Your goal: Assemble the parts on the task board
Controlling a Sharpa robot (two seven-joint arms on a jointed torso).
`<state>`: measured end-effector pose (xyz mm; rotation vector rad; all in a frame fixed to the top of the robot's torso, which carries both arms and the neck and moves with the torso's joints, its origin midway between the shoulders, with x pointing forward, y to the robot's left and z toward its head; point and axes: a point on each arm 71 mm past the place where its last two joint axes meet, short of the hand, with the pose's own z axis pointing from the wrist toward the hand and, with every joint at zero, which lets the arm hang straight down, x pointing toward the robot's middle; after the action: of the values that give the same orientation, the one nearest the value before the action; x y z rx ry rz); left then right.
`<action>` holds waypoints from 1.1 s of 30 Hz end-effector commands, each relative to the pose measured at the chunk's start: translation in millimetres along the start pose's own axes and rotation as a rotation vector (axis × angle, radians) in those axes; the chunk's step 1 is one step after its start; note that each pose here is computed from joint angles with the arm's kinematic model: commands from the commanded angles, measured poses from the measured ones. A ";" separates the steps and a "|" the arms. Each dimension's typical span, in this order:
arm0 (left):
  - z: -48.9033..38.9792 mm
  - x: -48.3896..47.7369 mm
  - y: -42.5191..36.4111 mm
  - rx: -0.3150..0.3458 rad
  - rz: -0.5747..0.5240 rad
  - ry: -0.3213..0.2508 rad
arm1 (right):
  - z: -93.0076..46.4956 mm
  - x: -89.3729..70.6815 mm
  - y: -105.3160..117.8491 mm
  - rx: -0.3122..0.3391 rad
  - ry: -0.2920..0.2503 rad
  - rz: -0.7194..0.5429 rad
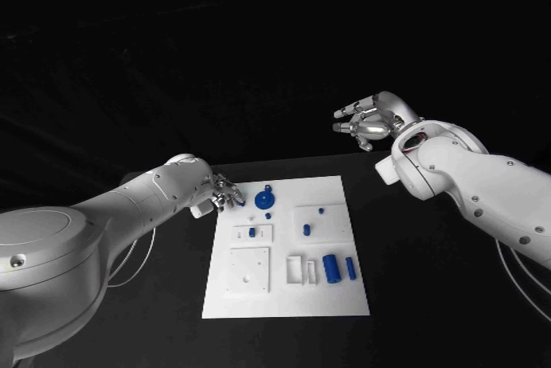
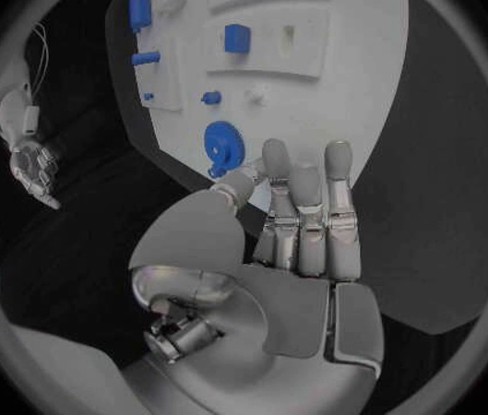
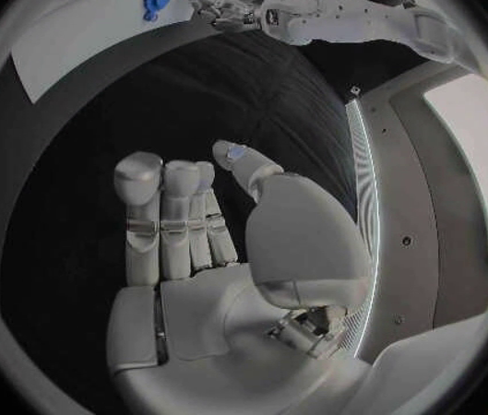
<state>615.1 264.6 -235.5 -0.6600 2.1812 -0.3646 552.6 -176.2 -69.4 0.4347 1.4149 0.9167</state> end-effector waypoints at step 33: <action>-55.8 17.1 2.3 0.122 -0.071 -0.184 | 1.2 -7.1 -28.4 0.064 0.008 -0.008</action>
<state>561.5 258.1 -215.6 -0.6732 2.0438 -0.4879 562.4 -199.0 -84.0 0.4815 1.4403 0.8596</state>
